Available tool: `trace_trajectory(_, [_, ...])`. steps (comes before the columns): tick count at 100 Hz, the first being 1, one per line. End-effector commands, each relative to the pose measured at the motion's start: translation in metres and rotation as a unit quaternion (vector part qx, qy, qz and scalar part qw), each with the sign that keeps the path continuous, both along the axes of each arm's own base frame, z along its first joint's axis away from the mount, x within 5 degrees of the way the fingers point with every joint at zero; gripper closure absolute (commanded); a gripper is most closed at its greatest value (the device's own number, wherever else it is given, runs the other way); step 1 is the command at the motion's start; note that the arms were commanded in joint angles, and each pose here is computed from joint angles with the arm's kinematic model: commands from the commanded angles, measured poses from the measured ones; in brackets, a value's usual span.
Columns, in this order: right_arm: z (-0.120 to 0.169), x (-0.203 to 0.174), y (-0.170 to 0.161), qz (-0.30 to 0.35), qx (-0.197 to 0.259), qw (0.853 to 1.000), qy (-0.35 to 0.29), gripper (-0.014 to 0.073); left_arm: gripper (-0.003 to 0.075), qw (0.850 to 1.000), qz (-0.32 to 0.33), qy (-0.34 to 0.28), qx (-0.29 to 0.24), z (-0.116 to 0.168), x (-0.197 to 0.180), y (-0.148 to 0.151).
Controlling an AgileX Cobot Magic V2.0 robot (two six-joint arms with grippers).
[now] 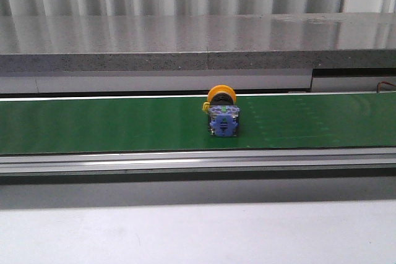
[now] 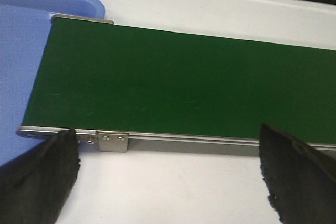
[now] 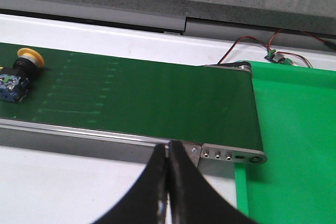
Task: Move button from right to left
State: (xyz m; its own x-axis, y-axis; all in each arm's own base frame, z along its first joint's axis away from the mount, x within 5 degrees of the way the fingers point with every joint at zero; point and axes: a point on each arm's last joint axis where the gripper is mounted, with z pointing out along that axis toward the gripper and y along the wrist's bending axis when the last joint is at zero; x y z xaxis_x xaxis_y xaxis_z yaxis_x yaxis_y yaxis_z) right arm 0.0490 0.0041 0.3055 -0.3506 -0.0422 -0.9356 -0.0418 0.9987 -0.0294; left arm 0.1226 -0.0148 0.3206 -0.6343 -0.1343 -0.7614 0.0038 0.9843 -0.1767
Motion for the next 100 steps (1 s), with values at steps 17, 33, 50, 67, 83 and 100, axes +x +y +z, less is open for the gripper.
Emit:
trace_trajectory(17, [0.014,0.002,-0.001,-0.004,-0.006,0.999,-0.047,0.0662,0.0052,0.998,-0.034,-0.038,-0.031,0.028,0.019,-0.014])
trace_trajectory(33, [0.014,0.002,-0.001,-0.004,-0.006,0.999,-0.047,0.0662,0.0053,0.996,-0.084,-0.011,-0.038,0.032,0.043,-0.037])
trace_trajectory(50, [0.014,0.002,-0.001,-0.004,-0.006,0.999,-0.047,0.0662,0.0058,0.99,-0.129,0.001,-0.053,0.029,0.077,-0.075])
trace_trajectory(67, [0.014,0.002,-0.001,-0.004,-0.006,0.999,-0.047,0.0662,0.0058,0.984,-0.172,0.011,-0.045,0.023,0.101,-0.121])
trace_trajectory(83, [0.014,0.002,-0.001,-0.004,-0.006,0.999,-0.047,0.0662,0.0058,0.983,-0.18,0.024,-0.014,0.016,0.119,-0.159])
trace_trajectory(100, [0.014,0.002,-0.001,-0.004,-0.006,0.999,-0.047,0.0662,0.0058,0.981,-0.192,0.03,0.013,0.004,0.133,-0.199])
